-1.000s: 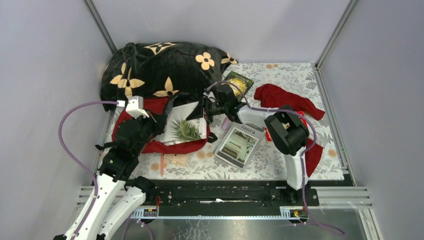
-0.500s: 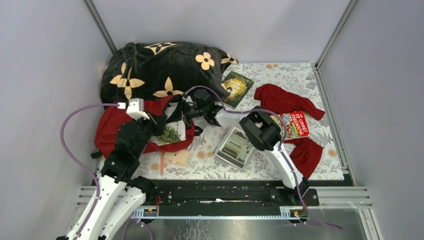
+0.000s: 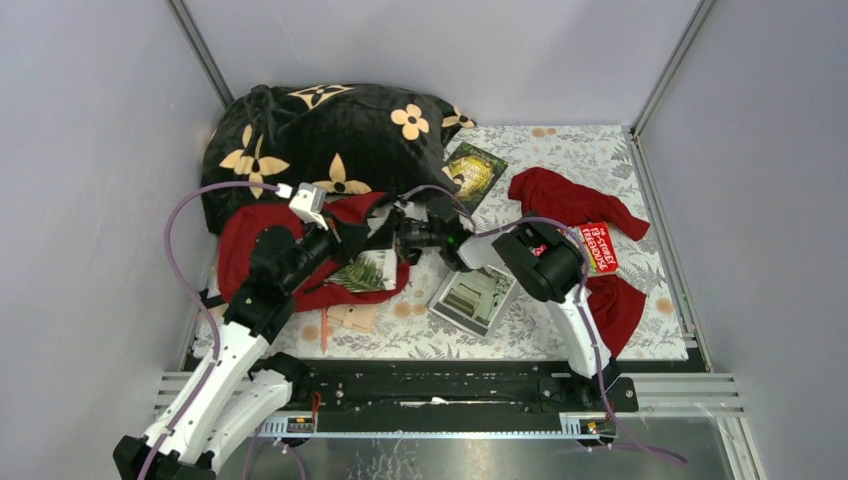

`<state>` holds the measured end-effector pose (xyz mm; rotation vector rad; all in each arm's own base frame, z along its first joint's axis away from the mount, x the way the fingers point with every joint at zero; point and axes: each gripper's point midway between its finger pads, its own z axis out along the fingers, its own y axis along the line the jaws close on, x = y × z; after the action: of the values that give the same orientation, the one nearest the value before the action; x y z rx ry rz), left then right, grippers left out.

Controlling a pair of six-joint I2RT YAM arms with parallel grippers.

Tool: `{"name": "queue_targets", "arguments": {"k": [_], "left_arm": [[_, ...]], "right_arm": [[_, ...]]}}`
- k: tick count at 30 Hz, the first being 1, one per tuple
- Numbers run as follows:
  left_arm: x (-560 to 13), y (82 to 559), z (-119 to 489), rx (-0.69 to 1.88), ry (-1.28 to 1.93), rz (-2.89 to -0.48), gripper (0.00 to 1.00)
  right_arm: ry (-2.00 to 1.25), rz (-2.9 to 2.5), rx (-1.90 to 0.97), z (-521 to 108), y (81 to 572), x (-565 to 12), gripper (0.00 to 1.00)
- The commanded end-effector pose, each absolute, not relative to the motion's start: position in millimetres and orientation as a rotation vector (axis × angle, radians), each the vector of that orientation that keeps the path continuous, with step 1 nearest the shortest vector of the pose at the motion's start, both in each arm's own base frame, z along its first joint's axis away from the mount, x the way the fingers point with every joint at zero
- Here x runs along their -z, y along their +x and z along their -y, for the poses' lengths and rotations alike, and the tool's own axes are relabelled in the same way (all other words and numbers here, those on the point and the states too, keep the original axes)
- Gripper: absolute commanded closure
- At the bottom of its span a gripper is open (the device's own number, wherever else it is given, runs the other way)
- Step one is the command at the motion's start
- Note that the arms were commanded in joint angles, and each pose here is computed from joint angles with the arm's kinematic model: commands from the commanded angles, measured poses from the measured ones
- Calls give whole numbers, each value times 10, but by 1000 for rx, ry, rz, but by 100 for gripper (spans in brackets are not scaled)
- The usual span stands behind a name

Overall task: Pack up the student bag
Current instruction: Place the book in the student bag.

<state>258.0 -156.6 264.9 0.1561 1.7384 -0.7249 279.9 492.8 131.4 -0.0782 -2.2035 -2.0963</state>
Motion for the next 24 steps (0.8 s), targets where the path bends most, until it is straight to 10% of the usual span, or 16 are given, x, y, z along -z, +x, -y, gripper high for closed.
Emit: {"name": "queue_targets", "arguments": {"k": [1, 9, 14, 24], "left_arm": [[-3536, 2299, 1982, 961, 445, -1399, 100], [-3479, 2298, 1759, 844, 362, -1483, 100], [-3128, 2395, 1562, 754, 219, -1617, 5], [-2967, 2916, 1376, 541, 2, -1903, 1]], "right_arm": [[24, 2201, 2526, -4461, 2944, -2390, 75], [72, 2578, 2271, -4384, 2876, -2131, 73], [20, 2405, 2267, -4602, 2904, -1811, 73], [62, 2509, 2159, -4740, 2927, -1626, 71]]}}
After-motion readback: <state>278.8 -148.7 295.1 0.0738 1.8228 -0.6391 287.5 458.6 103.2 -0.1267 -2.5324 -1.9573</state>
